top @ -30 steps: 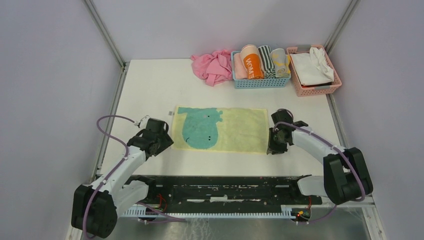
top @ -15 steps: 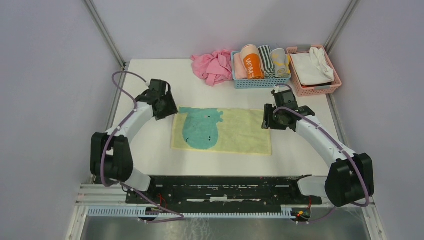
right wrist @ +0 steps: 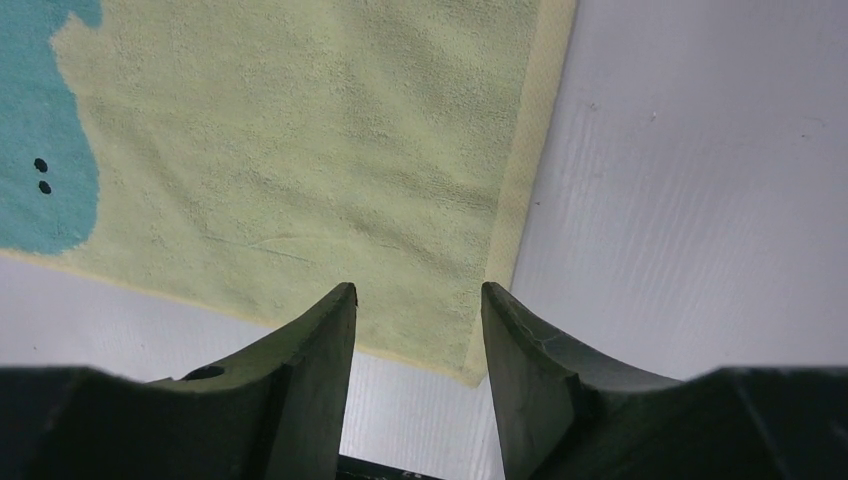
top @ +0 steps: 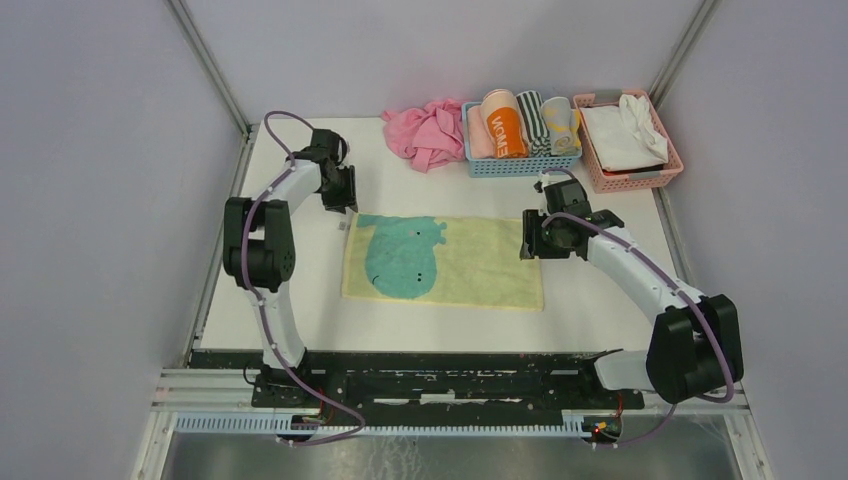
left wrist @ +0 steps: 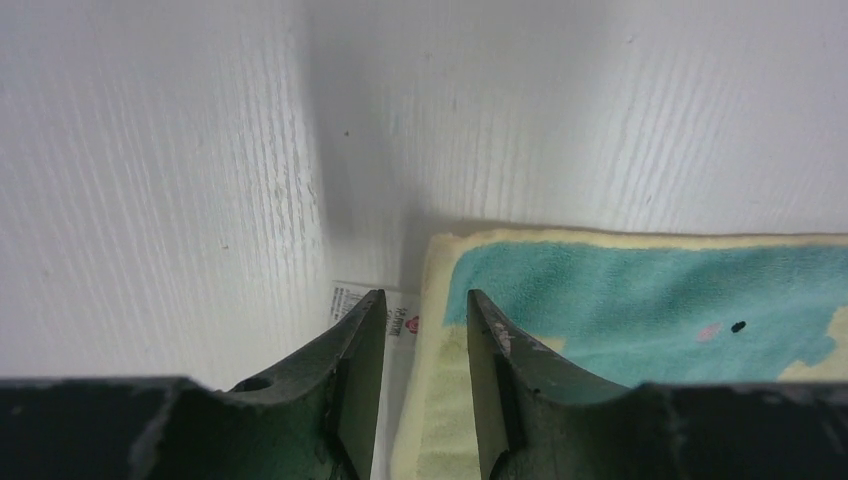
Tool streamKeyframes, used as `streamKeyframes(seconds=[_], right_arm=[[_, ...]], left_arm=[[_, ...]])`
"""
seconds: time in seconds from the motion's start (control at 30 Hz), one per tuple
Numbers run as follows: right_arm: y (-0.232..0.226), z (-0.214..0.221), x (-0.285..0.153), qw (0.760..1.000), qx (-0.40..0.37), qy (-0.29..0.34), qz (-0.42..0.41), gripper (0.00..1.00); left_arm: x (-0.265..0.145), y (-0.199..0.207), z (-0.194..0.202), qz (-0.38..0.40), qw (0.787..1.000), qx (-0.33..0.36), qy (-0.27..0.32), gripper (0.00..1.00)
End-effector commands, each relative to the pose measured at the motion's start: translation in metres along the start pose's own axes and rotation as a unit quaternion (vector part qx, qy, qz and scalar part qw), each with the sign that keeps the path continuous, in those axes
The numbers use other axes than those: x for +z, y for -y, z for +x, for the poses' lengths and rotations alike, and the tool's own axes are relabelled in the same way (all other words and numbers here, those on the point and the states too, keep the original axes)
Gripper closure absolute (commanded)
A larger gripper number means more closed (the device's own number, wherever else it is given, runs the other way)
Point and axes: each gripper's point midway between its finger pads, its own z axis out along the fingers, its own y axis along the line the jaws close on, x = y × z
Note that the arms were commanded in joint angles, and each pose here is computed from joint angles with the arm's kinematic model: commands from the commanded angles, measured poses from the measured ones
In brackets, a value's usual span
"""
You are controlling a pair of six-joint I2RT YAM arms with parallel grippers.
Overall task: Roll the towels
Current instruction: Fold the towel at the center of the board.
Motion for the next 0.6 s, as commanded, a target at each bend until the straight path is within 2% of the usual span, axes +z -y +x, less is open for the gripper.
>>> streamKeyframes(seconds=[0.0,0.1,0.33,0.57], right_arm=[[-0.001,-0.012,0.002,1.0,-0.01,0.019,-0.004,0.43],[0.0,-0.012,0.005,1.0,-0.011,0.015,0.0,0.43],[0.002,-0.013,0.012,1.0,-0.012,0.008,0.006,0.43],[0.008,-0.026,0.023,0.999,-0.029,0.015,0.022,0.43]], left_arm=[[0.004,0.007,-0.013,0.046,0.998,0.037,-0.011,0.59],[0.014,0.014,-0.004,0.071,0.996,0.04,-0.033,0.61],[0.026,0.012,0.002,0.074,0.995,0.04,-0.048,0.63],[0.037,0.01,0.003,0.083,0.994,0.033,-0.058,0.7]])
